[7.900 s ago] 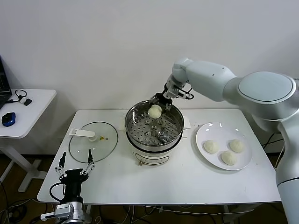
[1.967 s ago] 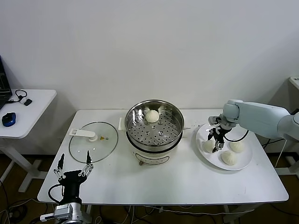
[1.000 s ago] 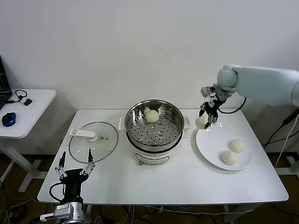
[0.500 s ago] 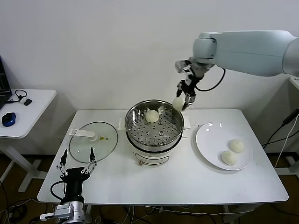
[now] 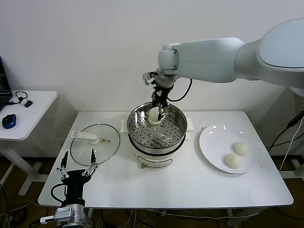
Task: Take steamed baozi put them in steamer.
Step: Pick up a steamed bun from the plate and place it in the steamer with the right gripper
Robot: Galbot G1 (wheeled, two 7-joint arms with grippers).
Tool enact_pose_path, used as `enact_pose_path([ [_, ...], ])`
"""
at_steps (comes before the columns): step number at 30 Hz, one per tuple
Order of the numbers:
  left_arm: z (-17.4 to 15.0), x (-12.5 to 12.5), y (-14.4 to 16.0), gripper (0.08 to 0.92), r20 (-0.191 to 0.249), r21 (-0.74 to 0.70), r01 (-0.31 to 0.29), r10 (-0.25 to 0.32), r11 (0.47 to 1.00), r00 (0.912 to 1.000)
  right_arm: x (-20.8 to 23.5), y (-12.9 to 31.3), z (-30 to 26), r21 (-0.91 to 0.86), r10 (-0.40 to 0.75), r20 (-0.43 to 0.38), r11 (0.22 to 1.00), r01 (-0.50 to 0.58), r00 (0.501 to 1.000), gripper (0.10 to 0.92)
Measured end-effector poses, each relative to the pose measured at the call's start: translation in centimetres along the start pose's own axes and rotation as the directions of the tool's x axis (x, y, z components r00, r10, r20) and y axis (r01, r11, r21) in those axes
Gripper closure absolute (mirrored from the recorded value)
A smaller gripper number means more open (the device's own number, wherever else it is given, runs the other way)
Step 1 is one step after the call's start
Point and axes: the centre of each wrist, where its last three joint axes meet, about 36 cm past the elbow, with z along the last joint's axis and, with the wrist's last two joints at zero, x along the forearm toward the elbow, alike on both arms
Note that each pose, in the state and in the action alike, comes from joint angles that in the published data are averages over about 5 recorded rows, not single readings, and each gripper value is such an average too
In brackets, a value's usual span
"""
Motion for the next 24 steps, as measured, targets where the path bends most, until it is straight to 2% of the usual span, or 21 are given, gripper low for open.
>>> enact_pose_path([
  [10,0.4,-0.2,0.2,0.177,-0.004,-0.004,0.002,-0.002,1.0,1.0,-4.6,-0.3,-2.2,0.026,-0.035,-0.005,0.999,0.035,0.999,0.361],
  [24,0.7,-0.3,0.3,0.177,-0.004,-0.005,0.01,-0.01,1.0,0.9999,-7.7,-1.4,-3.4,0.045,-0.026,-0.011,0.999,0.026,1.0,0.361],
])
